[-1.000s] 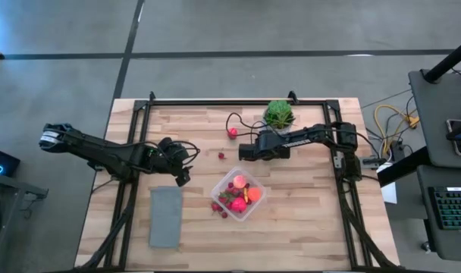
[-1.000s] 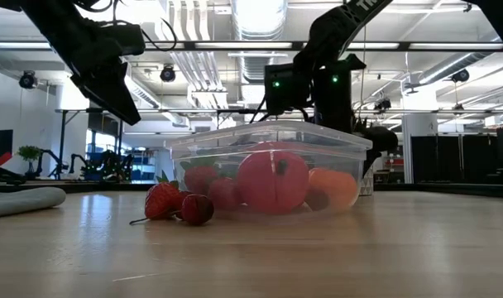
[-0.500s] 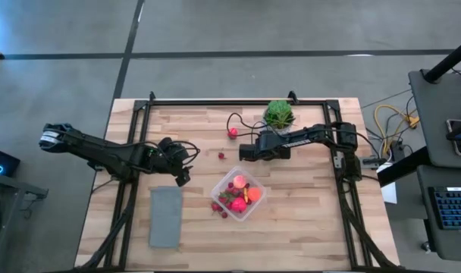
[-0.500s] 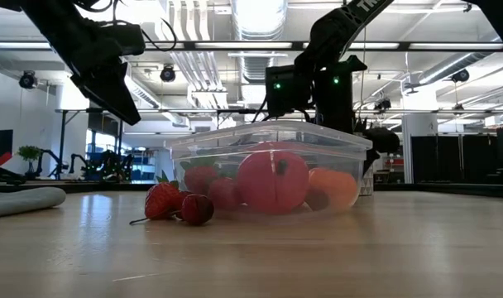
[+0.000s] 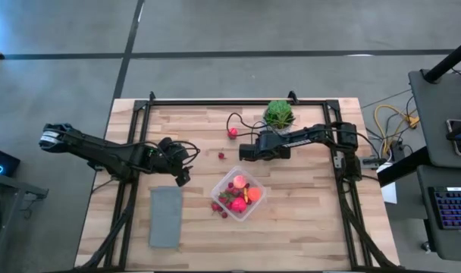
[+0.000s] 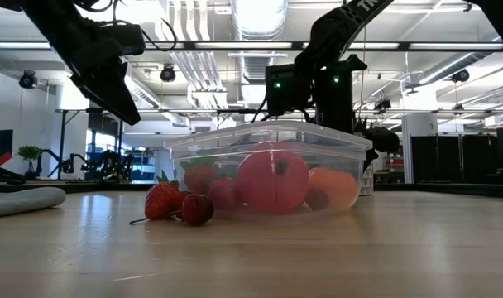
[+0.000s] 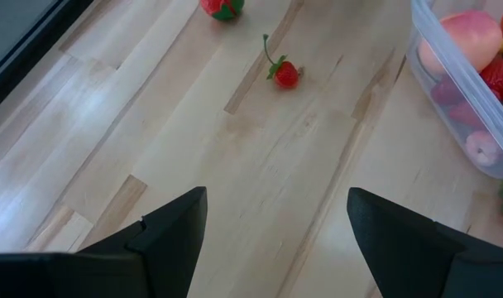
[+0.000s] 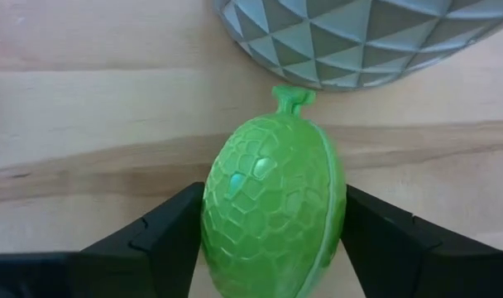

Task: Pick and placing Produce into tupperware
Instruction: Put the green lime into the transparent bin

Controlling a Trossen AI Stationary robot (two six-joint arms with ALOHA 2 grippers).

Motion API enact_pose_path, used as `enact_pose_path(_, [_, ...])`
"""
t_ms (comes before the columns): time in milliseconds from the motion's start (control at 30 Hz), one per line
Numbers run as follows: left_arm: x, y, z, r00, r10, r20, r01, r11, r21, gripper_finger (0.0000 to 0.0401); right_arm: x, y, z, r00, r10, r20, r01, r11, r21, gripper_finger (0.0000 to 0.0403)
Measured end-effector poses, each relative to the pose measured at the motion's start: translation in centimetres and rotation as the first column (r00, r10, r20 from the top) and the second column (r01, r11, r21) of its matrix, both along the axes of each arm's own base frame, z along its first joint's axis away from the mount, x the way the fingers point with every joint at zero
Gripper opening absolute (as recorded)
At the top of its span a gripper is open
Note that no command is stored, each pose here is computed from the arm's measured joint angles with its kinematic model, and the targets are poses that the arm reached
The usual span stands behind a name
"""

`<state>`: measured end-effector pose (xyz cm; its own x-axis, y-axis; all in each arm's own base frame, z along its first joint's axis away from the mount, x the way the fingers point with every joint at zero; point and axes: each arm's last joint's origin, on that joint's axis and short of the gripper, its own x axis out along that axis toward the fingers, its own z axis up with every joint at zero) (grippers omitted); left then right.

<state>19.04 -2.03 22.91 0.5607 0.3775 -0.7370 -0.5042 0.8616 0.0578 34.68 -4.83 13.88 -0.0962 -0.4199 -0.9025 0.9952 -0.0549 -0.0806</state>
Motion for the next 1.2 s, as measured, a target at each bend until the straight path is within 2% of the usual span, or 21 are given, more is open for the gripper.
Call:
enact_pose_path(300, [0.0, 0.0, 0.0, 1.000, 0.000, 0.000, 0.000, 1.000, 0.000, 0.0276, 0.6, 1.2, 2.4, 0.996, 0.033, 0.078, -0.034, 0.999, 0.008, 0.0247])
enact_pose_path(433, [0.0, 0.0, 0.0, 1.000, 0.001, 0.002, -0.001, 1.000, 0.000, 0.0276, 1.2, 2.9, 4.6, 0.985, 0.084, 0.149, -0.088, 0.996, 0.021, 0.0246])
enact_pose_path(533, [0.0, 0.0, 0.0, 1.000, 0.001, 0.002, -0.001, 1.000, 0.000, 0.0276, 1.6, 5.2, 7.0, 0.962, 0.158, 0.223, -0.170, 0.985, 0.038, 0.0247])
enact_pose_path(600, [0.0, 0.0, 0.0, 1.000, 0.001, 0.001, -0.001, 1.000, 0.000, 0.0276, 1.7, 7.3, 9.1, 0.934, 0.231, 0.271, -0.252, 0.967, 0.044, 0.0247])
enact_pose_path(667, [0.0, 0.0, 0.0, 1.000, 0.002, 0.003, -0.002, 1.000, -0.001, 0.0276, 1.7, 9.7, 11.7, 0.884, 0.324, 0.338, -0.351, 0.936, 0.022, 0.0245])
enact_pose_path(767, [0.0, 0.0, 0.0, 1.000, 0.002, 0.004, -0.002, 1.000, -0.001, 0.0276, 1.2, 13.2, 15.0, 0.784, 0.470, 0.405, -0.505, 0.863, -0.025, 0.0245])
enact_pose_path(833, [0.0, 0.0, 0.0, 1.000, 0.002, 0.002, -0.002, 1.000, -0.001, 0.0276, 0.9, 15.1, 15.9, 0.734, 0.527, 0.429, -0.576, 0.817, -0.017, 0.0245])
enact_pose_path(867, [0.0, 0.0, 0.0, 1.000, 0.002, 0.004, -0.002, 1.000, -0.001, 0.0276, 0.8, 15.9, 15.8, 0.724, 0.537, 0.433, -0.597, 0.802, 0.002, 0.0245])
enact_pose_path(967, [0.0, 0.0, 0.0, 1.000, 0.002, 0.003, -0.002, 1.000, -0.001, 0.0276, 1.1, 17.2, 14.3, 0.740, 0.522, 0.423, -0.599, 0.798, 0.063, 0.0247])
enact_pose_path(1067, [0.0, 0.0, 0.0, 1.000, 0.002, 0.003, -0.002, 1.000, -0.001, 0.0276, 1.7, 17.5, 12.3, 0.783, 0.493, 0.380, -0.558, 0.826, 0.076, 0.0255])
enact_pose_path(1200, [0.0, 0.0, 0.0, 1.000, 0.002, 0.002, -0.002, 1.000, -0.001, 0.0276, 2.3, 17.5, 11.0, 0.804, 0.486, 0.343, -0.536, 0.842, 0.065, 0.0269])
